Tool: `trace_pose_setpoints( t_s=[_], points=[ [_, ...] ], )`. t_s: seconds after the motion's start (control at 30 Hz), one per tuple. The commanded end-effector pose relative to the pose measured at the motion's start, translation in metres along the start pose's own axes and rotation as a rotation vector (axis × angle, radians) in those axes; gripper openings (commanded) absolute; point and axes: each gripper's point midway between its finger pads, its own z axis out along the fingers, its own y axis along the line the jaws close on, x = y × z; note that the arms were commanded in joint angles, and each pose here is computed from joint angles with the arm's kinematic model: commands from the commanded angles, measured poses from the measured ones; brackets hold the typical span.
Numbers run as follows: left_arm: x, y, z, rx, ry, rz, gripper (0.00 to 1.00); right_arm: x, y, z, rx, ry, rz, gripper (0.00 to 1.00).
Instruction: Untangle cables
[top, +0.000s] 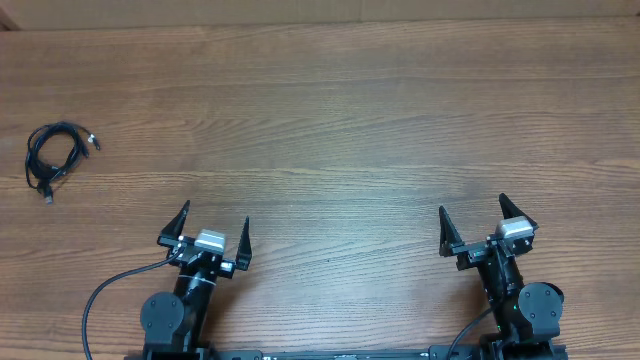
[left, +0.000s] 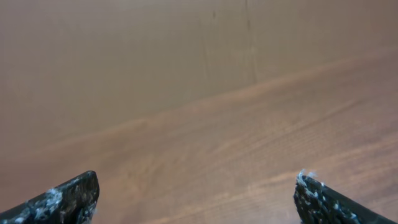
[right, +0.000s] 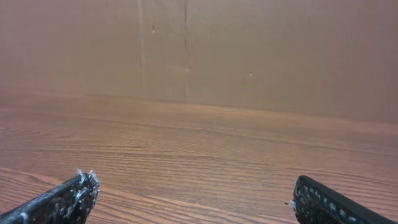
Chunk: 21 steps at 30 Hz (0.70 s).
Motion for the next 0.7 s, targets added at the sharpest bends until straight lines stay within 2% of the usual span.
trace_pose_setpoints(
  t_s=[0.0, 0.1, 0.37, 0.53, 0.67],
  points=[
    [-0.009, 0.005, 0.0, -0.025, -0.04, 0.013, 1.0, 0.002, 0.001, 0.0, -0.006, -0.003, 0.006, 1.0],
    [-0.018, 0.007, -0.001, -0.03, -0.077, -0.056, 1.0, 0.001, 0.012, 0.0, -0.067, -0.008, 0.006, 1.0],
    [-0.034, 0.01, -0.005, -0.032, -0.095, -0.092, 1.0, -0.004, 0.032, -0.003, -0.187, -0.02, 0.004, 1.0],
    [-0.039, 0.01, -0.009, -0.016, -0.01, -0.183, 1.0, -0.016, 0.035, -0.008, -0.202, -0.002, 0.087, 1.0],
    [-0.055, 0.014, -0.009, -0.013, 0.016, -0.186, 1.0, -0.025, 0.04, -0.015, -0.225, 0.032, 0.094, 1.0]
  ],
)
